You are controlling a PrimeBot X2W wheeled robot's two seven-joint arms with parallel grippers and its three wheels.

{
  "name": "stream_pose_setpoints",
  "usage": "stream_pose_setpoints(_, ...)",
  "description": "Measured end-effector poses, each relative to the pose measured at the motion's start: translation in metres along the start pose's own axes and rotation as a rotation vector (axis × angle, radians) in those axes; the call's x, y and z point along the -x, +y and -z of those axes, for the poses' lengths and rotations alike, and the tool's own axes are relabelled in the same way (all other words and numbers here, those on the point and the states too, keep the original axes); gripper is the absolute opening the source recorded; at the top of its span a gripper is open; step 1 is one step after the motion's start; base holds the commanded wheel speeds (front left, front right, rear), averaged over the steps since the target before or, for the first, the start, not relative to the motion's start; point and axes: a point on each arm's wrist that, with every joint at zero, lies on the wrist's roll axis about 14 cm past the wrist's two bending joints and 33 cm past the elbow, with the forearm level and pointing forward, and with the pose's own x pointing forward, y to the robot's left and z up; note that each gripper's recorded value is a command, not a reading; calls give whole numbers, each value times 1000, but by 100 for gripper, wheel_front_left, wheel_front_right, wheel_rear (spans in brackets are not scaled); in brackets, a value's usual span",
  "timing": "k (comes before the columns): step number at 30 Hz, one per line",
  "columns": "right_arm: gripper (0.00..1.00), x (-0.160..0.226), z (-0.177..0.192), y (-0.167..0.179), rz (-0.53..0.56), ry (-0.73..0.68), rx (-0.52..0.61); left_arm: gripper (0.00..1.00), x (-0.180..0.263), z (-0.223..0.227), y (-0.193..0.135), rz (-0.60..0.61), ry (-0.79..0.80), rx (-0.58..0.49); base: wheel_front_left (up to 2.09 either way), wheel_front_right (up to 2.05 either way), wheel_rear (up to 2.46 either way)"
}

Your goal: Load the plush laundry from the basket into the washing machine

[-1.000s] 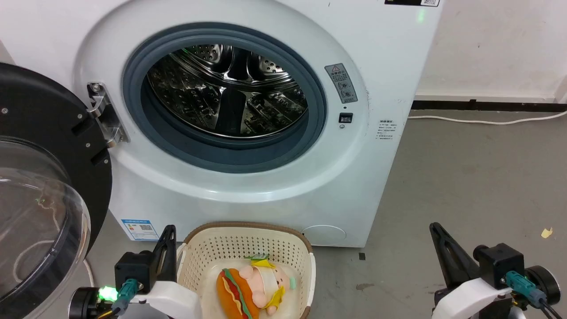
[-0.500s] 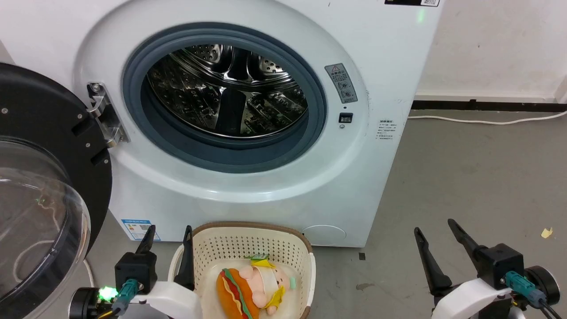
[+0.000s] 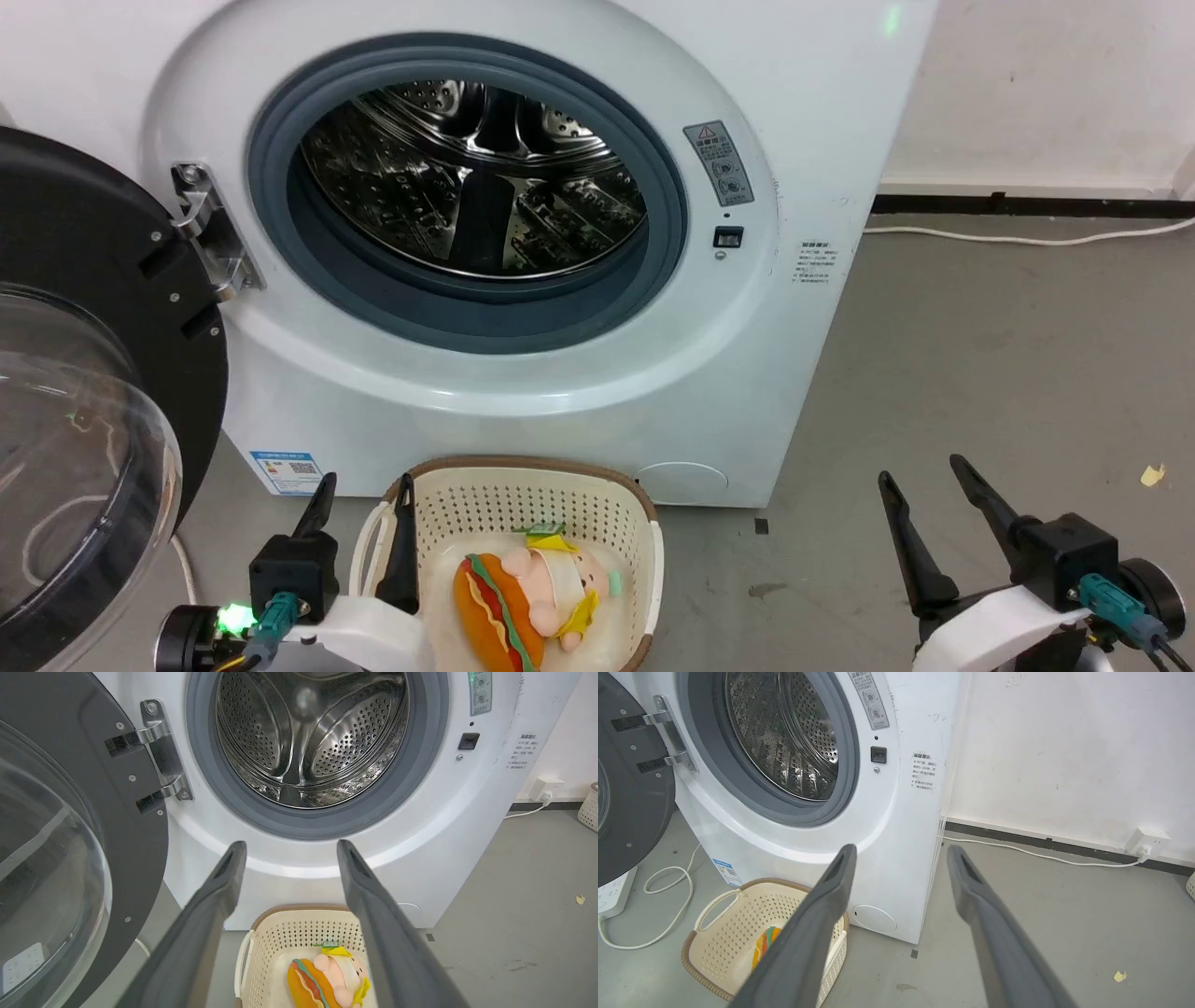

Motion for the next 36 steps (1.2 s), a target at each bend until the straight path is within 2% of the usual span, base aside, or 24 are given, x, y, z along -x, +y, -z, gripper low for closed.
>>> stream_pose_setpoints(20,100,-15,22,-20,56,33,-56,100,-35,64,-29,104,185,11,0,0,0)
stream_pose_setpoints(36,100,-25,55,-43,132,94,-133,100,-66,147,-55,261,454,-86,0,0,0)
